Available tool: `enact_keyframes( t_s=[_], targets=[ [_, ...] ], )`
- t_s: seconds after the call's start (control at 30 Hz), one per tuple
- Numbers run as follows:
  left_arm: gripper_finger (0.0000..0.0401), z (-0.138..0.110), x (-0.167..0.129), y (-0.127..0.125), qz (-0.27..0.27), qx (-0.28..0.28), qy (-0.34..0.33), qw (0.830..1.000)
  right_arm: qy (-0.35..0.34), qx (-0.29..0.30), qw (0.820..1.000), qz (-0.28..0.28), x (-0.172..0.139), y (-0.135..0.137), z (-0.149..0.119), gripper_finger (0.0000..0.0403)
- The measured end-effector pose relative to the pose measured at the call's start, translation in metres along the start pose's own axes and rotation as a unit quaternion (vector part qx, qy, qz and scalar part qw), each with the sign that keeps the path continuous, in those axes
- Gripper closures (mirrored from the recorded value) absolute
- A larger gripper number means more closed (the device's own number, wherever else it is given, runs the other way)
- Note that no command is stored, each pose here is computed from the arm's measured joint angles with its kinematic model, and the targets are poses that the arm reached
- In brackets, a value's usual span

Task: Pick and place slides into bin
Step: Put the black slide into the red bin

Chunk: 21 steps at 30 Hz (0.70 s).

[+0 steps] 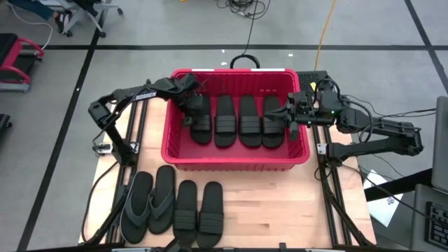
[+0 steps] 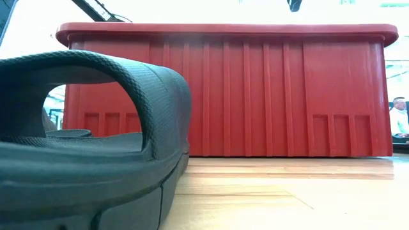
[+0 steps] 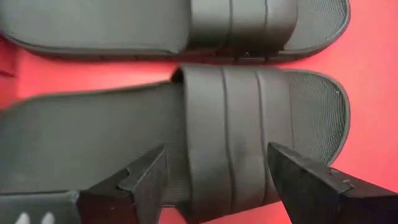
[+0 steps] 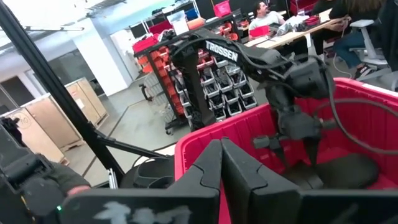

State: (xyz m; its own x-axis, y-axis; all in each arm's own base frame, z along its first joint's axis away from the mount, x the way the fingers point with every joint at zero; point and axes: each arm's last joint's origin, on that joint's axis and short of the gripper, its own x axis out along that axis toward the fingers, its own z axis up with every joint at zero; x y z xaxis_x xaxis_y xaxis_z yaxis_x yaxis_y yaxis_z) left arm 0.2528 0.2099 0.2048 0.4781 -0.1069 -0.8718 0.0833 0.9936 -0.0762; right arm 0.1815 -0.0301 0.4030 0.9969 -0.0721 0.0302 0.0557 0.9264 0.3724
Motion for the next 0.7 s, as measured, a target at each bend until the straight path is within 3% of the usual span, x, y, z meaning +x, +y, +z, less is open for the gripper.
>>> enact_keyframes(
  t_s=[0.2, 0.33, 0.43, 0.53, 0.63, 0.7],
  targets=[
    [0.0145, 0.011, -0.033, -0.016, 0.046, 0.014, -0.028, 0.998, 0.007, -0.001, 1.000, -0.003, 0.000, -0.001, -0.001, 0.0403],
    [0.0173, 0.023, -0.080, -0.054, 0.067, 0.042, -0.092, 0.993, 0.019, -0.010, 1.000, 0.007, 0.000, 0.000, -0.003, 0.0403],
    [0.0229, 0.032, -0.122, -0.098, 0.050, 0.076, -0.187, 0.978, 0.044, -0.024, 0.998, 0.026, 0.000, 0.000, -0.006, 0.0403],
    [0.0311, 0.036, -0.161, -0.141, 0.019, 0.087, -0.293, 0.952, 0.044, -0.054, 0.997, 0.033, 0.000, 0.002, -0.007, 0.0403],
    [0.0384, 0.029, -0.188, -0.172, -0.015, 0.052, -0.347, 0.936, 0.047, -0.094, 0.994, 0.042, 0.000, 0.003, -0.008, 0.0403],
    [0.0390, 0.023, -0.199, -0.188, -0.032, 0.011, -0.364, 0.931, 0.054, -0.107, 0.991, 0.062, 0.000, 0.004, -0.009, 0.0403]
  ],
)
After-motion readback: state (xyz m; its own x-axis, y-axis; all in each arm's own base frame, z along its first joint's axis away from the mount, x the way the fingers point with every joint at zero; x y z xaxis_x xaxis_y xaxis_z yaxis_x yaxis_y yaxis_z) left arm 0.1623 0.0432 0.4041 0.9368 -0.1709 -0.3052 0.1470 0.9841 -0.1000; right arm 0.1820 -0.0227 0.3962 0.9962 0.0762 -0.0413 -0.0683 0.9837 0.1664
